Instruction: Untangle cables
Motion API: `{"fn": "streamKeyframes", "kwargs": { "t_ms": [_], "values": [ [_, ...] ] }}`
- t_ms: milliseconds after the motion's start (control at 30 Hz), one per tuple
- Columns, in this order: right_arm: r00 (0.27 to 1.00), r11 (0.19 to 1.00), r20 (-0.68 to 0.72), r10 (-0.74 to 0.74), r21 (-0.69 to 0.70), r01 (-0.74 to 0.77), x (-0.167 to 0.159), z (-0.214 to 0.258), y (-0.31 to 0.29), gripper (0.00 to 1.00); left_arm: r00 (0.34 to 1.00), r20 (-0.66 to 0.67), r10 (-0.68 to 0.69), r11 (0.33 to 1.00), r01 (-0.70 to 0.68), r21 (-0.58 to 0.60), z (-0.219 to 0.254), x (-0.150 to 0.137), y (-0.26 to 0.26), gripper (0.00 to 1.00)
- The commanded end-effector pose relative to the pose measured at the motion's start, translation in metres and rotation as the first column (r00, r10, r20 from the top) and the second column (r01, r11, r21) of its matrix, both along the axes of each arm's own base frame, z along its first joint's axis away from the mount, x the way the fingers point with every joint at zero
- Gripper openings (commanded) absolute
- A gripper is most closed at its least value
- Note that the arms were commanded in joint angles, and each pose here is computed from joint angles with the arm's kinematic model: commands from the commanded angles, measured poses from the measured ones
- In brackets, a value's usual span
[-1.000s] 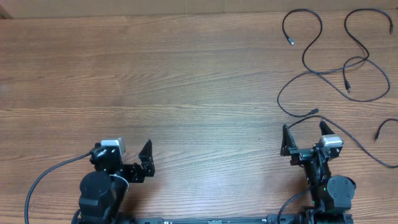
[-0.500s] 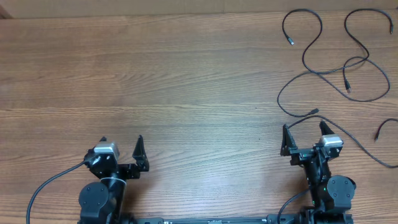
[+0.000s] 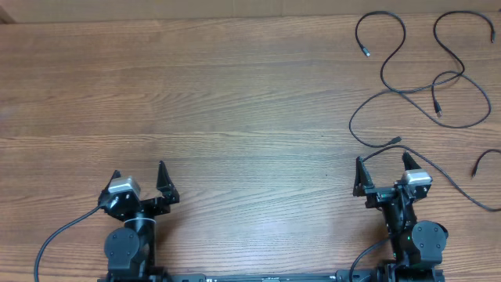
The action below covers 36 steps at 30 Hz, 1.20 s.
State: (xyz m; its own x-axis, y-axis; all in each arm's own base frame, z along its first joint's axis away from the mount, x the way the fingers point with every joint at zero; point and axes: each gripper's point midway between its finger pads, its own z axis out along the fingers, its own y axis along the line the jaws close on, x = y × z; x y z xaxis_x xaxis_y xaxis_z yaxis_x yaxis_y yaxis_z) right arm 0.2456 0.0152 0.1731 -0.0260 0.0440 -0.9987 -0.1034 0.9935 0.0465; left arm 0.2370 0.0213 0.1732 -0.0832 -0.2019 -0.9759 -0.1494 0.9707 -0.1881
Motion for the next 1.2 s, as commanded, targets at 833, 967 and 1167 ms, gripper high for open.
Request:
{"fn": "streamKeyframes", "kwargs": {
  "t_ms": [833,967,1167],
  "values": [
    [1.0,1.0,0.006,-0.008,-0.002,0.008,0.0,-0.001,-0.001,1.0,0.994,0.03,0.104,0.977,-0.107,0.186,-0.012,0.004,0.024,1.0],
    [1.0,1.0,0.006,-0.008,-0.002,0.008,0.0,-0.001,-0.001,1.0,0.993,0.027,0.111,0.971,-0.114,0.212,-0.012,0.003,0.026,0.99],
    [1.0,1.0,0.006,-0.008,-0.002,0.008,0.0,-0.001,-0.001,1.0,0.994,0.025,0.111,0.971,-0.114,0.211,-0.013,0.003,0.028,1.0]
  ]
}}
